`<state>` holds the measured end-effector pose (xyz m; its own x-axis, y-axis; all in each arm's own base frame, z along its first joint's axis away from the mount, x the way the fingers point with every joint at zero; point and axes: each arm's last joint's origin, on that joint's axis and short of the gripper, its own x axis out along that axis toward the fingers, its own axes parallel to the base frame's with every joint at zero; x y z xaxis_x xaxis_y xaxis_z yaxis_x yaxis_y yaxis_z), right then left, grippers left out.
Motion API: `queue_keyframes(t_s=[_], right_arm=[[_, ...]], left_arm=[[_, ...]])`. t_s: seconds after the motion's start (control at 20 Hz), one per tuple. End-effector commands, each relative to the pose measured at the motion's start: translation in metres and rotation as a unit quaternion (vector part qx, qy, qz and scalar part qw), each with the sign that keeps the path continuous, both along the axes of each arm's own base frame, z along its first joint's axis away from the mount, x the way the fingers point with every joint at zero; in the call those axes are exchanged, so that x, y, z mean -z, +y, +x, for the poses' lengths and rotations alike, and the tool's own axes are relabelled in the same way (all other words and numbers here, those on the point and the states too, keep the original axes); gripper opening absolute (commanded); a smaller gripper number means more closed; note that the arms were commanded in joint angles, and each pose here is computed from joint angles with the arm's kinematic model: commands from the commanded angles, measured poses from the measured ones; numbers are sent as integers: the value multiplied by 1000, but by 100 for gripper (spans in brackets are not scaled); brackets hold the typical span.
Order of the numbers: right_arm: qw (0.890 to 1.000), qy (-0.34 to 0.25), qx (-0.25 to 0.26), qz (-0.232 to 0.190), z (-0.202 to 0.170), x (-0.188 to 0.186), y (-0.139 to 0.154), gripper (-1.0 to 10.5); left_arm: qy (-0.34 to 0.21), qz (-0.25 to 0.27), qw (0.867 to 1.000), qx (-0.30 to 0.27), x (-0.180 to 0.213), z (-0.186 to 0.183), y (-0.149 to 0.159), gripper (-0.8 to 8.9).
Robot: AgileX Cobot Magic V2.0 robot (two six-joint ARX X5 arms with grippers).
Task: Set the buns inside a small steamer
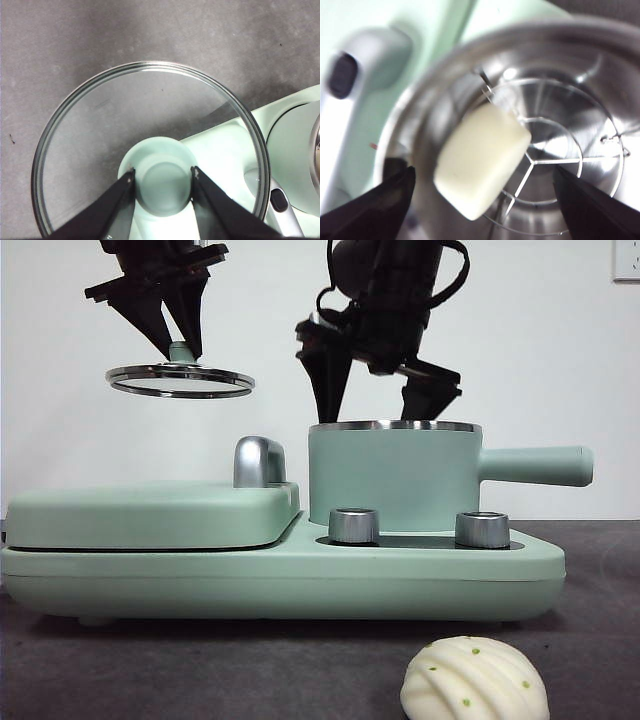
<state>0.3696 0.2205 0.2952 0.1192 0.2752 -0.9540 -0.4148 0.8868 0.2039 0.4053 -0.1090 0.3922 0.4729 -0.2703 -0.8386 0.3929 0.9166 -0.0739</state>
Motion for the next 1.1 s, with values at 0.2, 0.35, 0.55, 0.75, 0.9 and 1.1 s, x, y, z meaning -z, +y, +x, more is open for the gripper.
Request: queue_keyframes(t_s=[0.2, 0.35, 0.55, 0.75, 0.9, 1.1], right_arm=[[998, -57, -3, 24, -9, -54, -6, 442], [996, -78, -13, 37, -32, -80, -10, 442], [995, -86, -33, 38, -89, -104, -29, 442], [996, -66, -58, 28, -151, -100, -54, 442], [995, -41, -86, 14, -188, -82, -63, 442], [990, 10, -137, -22, -224, -41, -63, 441]], left_arm=[[-25, -9, 1000, 1, -10, -1, -1, 115], [-25, -9, 1000, 3, -10, -1, -3, 115], [-25, -9, 1000, 8, -10, -3, -7, 115], [-25, -9, 1000, 15, -10, -4, -13, 115], [-26, -10, 999, 22, -10, -6, -18, 115], [-26, -10, 999, 28, -10, -7, -23, 115]])
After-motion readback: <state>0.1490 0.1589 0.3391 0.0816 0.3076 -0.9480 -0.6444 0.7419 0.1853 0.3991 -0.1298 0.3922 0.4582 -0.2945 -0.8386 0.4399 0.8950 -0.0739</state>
